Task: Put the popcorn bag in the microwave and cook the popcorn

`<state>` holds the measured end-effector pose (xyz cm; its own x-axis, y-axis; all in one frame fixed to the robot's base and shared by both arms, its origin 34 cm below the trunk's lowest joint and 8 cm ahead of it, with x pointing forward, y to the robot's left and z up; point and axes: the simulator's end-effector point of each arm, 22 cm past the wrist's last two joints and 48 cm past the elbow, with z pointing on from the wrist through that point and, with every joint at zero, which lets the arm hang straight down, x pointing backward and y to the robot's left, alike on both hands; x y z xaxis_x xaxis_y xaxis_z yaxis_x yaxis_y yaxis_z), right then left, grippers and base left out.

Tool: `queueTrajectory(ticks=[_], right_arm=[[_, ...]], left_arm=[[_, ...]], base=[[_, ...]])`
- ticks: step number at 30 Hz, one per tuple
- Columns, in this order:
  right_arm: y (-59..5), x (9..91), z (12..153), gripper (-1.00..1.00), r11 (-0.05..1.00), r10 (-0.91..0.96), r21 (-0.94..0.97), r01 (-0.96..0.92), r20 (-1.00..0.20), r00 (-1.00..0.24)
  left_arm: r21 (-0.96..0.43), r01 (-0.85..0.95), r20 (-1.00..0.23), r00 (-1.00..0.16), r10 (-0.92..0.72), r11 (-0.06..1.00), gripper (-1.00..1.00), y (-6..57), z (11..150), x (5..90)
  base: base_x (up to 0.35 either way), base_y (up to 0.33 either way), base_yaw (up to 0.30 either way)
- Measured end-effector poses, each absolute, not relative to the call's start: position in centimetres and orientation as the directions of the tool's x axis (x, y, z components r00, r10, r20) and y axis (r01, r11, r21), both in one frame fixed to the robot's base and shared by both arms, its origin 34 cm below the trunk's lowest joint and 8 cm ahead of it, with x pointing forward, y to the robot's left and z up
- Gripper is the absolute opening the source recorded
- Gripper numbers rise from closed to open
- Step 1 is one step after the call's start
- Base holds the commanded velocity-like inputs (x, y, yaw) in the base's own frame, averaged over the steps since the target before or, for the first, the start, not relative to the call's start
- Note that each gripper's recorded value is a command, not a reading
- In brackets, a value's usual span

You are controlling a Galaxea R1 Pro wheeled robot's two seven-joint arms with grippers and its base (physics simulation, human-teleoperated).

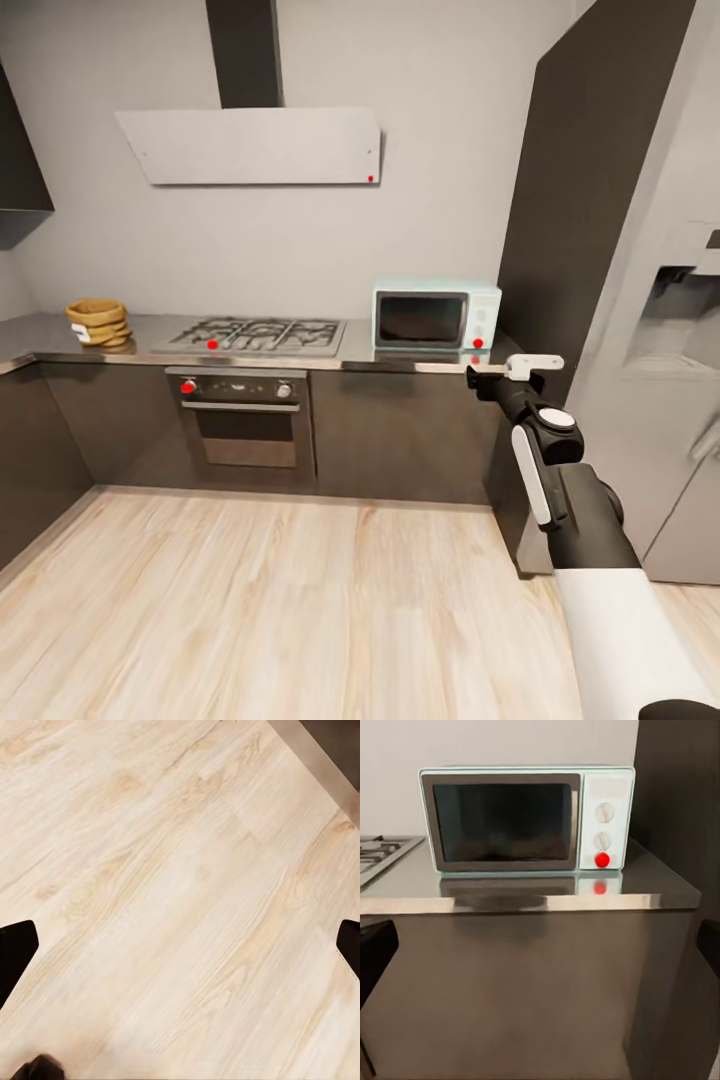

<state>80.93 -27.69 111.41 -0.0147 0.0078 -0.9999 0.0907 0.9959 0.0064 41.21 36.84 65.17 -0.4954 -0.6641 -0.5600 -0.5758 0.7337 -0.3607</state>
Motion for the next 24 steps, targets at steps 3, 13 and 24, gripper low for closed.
queueTrajectory(ticks=[3,13,24], right_arm=[[-27.7,81.0,111.3,1.00,0.996,0.009,0.007,0.092,-1.000,-0.017],[-28.0,82.6,108.2,1.00,0.995,0.012,0.002,0.102,-0.995,-0.100],[-28.2,83.4,107.9,1.00,0.994,0.015,0.002,0.108,-0.993,-0.120]], left_arm=[[-0.358,-0.580,-0.572,-0.483,-0.663,0.731,1.00,37.3,65.3,41.2],[-0.356,-0.586,-0.569,-0.481,-0.667,0.727,1.00,37.3,65.0,41.0],[-0.363,-0.583,-0.568,-0.480,-0.669,0.727,1.00,37.2,65.0,41.1]], base=[[0.332,-0.165,0.000],[0.328,-0.179,0.000],[0.322,-0.181,0.000]])
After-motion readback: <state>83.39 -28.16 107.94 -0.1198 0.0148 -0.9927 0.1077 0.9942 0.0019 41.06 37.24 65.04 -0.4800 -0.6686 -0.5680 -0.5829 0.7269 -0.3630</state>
